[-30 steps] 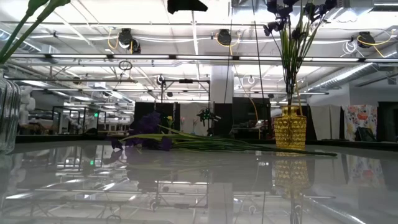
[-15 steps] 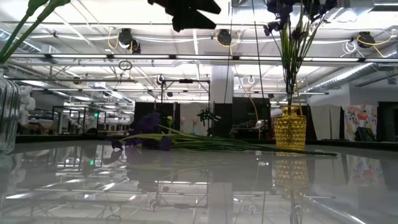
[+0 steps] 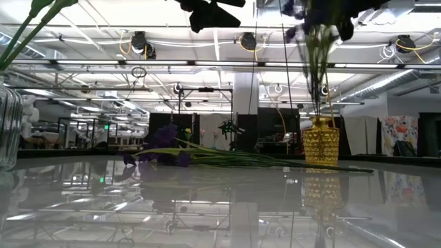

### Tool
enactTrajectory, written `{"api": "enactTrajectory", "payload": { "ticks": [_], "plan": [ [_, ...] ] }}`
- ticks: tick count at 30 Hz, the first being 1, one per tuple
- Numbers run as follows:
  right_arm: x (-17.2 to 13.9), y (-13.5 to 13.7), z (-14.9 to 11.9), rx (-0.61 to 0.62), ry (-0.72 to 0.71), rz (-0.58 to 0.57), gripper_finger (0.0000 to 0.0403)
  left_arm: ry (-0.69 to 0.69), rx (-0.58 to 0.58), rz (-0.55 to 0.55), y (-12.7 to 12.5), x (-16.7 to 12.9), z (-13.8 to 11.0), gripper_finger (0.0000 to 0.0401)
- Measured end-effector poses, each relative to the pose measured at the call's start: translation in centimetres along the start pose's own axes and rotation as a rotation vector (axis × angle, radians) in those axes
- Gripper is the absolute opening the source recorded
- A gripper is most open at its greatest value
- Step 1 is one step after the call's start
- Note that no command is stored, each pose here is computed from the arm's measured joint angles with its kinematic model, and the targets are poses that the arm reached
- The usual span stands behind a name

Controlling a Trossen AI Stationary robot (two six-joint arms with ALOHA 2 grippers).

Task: Sort flowers into vase by color
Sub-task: Put the top purple flowers into the yellow vase

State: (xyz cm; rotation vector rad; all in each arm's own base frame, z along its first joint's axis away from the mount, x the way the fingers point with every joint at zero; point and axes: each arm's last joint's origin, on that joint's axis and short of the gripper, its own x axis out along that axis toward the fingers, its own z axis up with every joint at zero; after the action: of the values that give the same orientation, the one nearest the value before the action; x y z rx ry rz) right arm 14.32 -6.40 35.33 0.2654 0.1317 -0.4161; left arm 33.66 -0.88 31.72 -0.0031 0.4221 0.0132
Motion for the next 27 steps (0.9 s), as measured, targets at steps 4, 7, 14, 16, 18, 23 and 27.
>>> {"api": "enactTrajectory", "payload": {
  "ticks": [4,7,14,16,18,23,27],
  "plan": [
    [-0.5,0.3,1.1,-0.033,-0.033,0.007,0.0004,0.003,0.006,-0.003,-0.1,0.0,0.0,0.0285],
    [-0.8,0.4,1.7,-0.057,-0.051,0.010,0.0004,0.003,0.007,-0.003,-0.1,0.0,0.0,0.0285],
    [-1.0,0.3,1.2,-0.055,-0.003,0.006,0.0004,0.021,0.009,0.001,-0.1,0.0,-0.2,0.0285],
    [-1.5,0.5,1.5,-0.038,-0.033,0.032,0.0004,0.036,0.010,0.002,-0.1,0.0,-0.4,0.0285],
    [-2.1,0.7,2.1,-0.032,-0.101,0.059,0.0004,0.042,0.010,0.002,-0.1,0.0,-0.4,0.0285],
    [-3.4,0.9,2.8,-0.041,-0.179,0.074,0.0003,0.048,0.011,0.002,-0.1,0.0,-0.5,0.0285],
    [-3.6,0.7,2.9,-0.080,-0.180,0.026,0.0003,0.048,0.028,0.002,-0.1,0.1,-0.5,0.0285]
  ]
}}
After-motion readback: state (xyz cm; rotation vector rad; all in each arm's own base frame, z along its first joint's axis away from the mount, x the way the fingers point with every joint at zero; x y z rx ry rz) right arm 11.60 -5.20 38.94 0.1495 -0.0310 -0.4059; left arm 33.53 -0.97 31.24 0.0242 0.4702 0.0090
